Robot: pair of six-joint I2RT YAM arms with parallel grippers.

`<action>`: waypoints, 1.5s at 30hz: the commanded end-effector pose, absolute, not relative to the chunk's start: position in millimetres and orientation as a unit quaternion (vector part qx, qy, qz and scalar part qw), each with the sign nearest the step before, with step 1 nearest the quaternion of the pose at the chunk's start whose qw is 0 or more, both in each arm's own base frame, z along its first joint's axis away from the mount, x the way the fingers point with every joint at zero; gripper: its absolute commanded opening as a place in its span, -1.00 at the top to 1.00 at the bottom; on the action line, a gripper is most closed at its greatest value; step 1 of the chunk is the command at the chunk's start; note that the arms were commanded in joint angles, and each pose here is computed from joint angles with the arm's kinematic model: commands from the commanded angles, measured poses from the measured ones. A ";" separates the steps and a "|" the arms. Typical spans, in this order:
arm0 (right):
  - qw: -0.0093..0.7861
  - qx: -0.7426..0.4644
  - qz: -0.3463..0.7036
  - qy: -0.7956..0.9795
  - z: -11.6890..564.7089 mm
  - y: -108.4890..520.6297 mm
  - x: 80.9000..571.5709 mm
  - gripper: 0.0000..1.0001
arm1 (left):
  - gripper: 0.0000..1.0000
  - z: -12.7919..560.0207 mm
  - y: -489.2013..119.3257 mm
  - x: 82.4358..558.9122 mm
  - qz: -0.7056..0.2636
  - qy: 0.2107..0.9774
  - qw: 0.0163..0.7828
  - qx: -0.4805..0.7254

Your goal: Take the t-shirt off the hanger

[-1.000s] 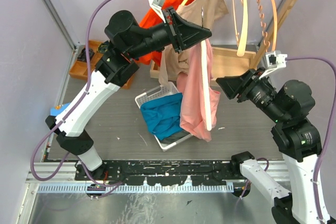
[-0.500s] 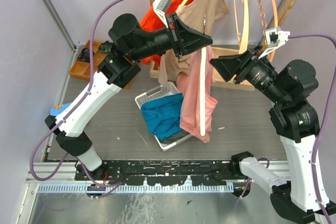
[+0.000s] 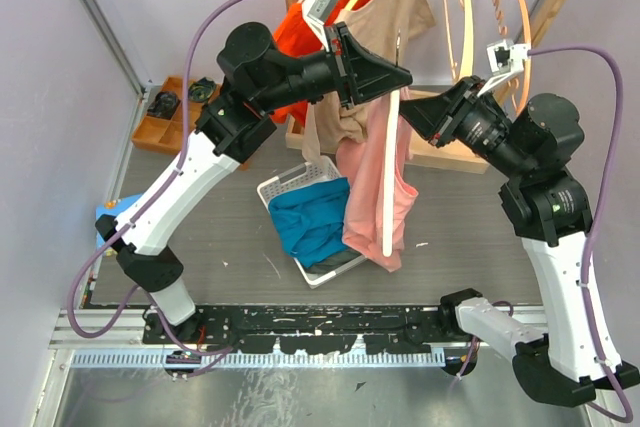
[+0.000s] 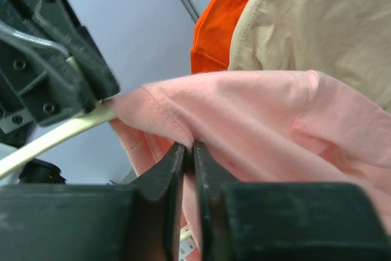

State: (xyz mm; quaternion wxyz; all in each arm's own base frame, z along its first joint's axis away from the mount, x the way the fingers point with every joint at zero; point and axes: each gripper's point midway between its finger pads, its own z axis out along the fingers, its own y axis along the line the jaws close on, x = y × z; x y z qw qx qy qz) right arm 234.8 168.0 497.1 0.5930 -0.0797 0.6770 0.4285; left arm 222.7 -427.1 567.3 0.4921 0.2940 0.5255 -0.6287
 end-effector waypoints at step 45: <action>0.594 0.018 0.340 0.729 430.2 133.9 256.5 0.99 | 1.00 605.7 -397.9 253.8 -0.611 0.436 0.560 0.351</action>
